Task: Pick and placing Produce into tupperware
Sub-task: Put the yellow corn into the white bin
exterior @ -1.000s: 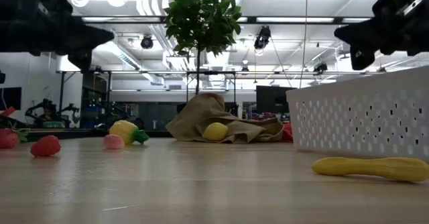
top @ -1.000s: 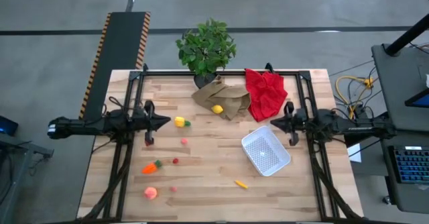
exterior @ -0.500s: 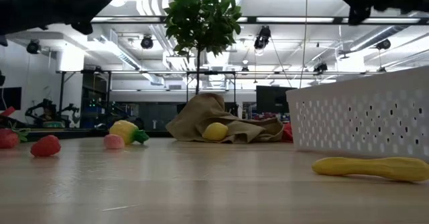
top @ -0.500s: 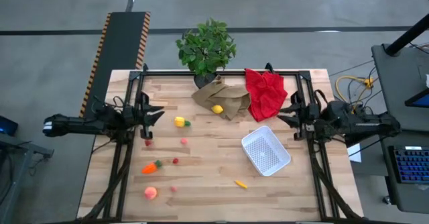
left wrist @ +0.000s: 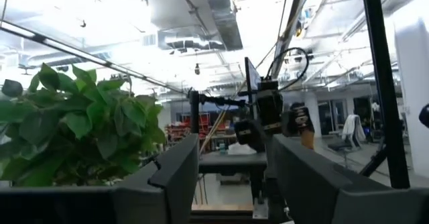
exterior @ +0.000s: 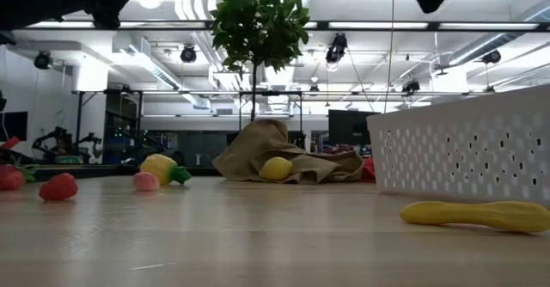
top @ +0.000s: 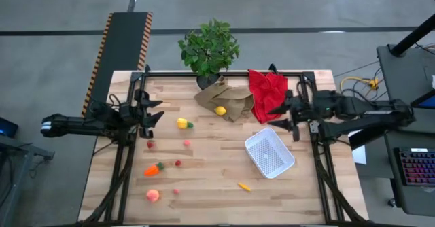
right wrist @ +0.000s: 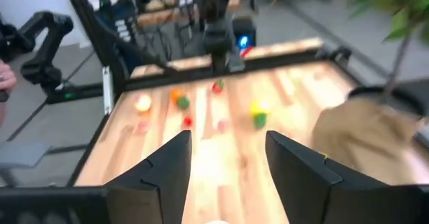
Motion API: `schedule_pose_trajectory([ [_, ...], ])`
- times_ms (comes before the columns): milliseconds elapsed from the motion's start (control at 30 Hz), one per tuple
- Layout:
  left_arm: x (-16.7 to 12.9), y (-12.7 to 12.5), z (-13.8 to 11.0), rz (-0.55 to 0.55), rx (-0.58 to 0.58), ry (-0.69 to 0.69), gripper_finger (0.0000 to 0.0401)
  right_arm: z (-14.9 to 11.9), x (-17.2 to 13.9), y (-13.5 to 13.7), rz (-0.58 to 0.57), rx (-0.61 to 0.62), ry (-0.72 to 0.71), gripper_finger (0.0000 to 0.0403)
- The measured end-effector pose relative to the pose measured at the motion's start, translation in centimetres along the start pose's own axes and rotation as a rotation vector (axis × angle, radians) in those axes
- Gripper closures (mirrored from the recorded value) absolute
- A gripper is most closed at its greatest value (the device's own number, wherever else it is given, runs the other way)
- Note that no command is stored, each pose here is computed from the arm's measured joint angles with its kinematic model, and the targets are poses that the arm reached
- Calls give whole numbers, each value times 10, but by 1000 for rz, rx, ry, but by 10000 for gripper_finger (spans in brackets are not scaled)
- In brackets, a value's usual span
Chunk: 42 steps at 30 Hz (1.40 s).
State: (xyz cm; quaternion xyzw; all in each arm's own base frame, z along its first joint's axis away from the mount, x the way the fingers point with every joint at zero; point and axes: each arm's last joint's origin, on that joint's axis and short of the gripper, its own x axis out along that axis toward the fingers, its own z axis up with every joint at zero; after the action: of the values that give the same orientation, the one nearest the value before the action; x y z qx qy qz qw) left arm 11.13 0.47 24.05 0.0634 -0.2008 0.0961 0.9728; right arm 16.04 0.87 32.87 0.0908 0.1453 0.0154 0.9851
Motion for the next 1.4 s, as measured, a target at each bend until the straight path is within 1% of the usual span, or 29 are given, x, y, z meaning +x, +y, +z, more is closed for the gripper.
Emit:
schedule_pose_trajectory([
  [200,0,0,0,0,0,0,225,6,29,27,55,83,92,222],
  [400,0,0,-2,-3,1,11,225,2,51,75,94,93,188,225],
  [567,1,-1,-2,-4,3,17,225,-19,71,117,-17,95,282,225],
  [700,0,0,-1,-1,1,5,225,-43,95,139,-106,86,398,225],
  [933,-1,0,2,2,-3,-17,225,-79,143,158,-265,39,619,225],
  [1133,-1,1,4,7,-1,-44,225,-96,169,167,-392,94,719,225],
  [1400,-2,1,5,7,0,-44,225,-114,186,173,-433,154,778,225],
])
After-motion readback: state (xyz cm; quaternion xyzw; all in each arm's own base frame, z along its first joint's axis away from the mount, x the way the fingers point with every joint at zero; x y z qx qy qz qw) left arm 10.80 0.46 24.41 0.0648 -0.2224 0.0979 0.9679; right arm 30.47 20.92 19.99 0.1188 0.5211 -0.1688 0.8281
